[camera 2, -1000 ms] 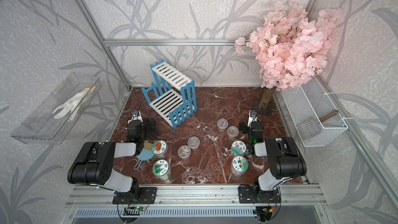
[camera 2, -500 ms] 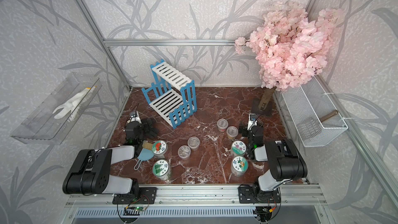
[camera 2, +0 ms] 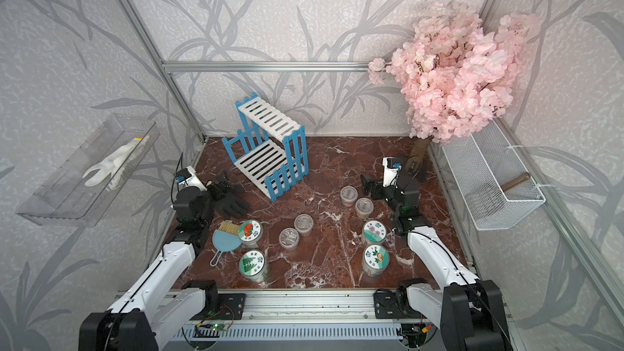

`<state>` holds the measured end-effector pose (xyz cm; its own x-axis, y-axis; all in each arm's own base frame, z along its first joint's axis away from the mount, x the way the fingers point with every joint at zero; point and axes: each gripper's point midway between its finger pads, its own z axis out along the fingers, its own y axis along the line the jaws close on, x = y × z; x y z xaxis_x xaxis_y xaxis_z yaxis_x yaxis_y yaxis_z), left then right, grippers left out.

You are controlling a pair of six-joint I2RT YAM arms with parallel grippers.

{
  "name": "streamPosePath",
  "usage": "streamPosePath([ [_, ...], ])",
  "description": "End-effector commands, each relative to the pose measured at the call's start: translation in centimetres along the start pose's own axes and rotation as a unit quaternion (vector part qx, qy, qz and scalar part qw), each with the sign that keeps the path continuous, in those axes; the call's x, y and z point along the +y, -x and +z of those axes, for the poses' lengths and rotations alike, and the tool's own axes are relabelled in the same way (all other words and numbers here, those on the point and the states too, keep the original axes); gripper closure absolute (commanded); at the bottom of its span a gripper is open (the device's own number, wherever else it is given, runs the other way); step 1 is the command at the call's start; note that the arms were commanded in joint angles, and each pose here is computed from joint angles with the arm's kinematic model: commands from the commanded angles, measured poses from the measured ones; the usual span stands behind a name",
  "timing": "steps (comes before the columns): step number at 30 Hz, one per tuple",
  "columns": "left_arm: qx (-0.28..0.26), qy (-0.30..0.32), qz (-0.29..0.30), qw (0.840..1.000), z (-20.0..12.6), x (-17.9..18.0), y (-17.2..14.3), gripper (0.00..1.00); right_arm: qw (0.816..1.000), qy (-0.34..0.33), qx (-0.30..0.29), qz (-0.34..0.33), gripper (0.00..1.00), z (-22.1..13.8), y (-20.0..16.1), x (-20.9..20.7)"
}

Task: Place the seed container on the shelf
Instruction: Move the shelf to the center of the board.

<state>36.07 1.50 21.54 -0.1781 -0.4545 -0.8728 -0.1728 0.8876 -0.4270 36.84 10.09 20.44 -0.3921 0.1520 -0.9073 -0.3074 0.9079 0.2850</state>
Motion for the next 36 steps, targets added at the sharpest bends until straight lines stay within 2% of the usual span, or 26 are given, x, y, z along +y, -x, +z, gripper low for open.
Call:
streamPosePath([
  [1, 0.115, -0.126, -0.01, 0.985, 1.0, -5.6, -2.4, 0.0, 0.985, 0.077, 0.138, 0.063, 0.01, 1.3, -3.9, 4.6],
  [4, 0.166, -0.153, 0.021, 0.974, 2.2, -8.0, -4.5, 0.0, 0.98, 0.069, 0.181, 0.042, 0.01, 3.1, -5.1, 6.8],
  [7, 0.218, -0.172, 0.064, 0.959, 3.1, -10.3, -6.9, 0.0, 0.982, 0.05, 0.182, 0.023, 0.01, 4.1, -5.5, 8.0],
  [11, 0.282, -0.197, 0.103, 0.933, 3.9, -12.5, -10.1, 0.0, 0.981, 0.056, 0.18, 0.046, 0.01, 4.6, -5.5, 8.5],
  [15, 0.325, -0.21, 0.124, 0.914, 4.5, -14.1, -12.0, 0.0, 0.976, 0.051, 0.205, 0.052, 0.01, 4.9, -6.8, 8.2],
  [19, 0.349, -0.237, 0.136, 0.896, 3.7, -16.0, -13.5, 0.02, 0.974, 0.035, 0.216, 0.057, 0.01, 4.7, -7.6, 7.6],
  [24, 0.362, -0.283, 0.137, 0.878, 2.0, -19.4, -14.8, 0.03, 0.979, -0.044, 0.176, 0.093, 0.01, 4.0, -6.2, 4.9],
  [30, 0.375, -0.305, 0.136, 0.865, 1.4, -23.6, -16.9, 0.05, 0.974, 0.02, 0.154, 0.166, 0.01, 2.9, -5.1, 3.9],
  [36, 0.384, -0.301, 0.108, 0.866, 1.6, -26.7, -18.5, 0.05, 0.965, 0.015, 0.202, 0.168, 0.0, 2.3, -6.3, 3.5],
])
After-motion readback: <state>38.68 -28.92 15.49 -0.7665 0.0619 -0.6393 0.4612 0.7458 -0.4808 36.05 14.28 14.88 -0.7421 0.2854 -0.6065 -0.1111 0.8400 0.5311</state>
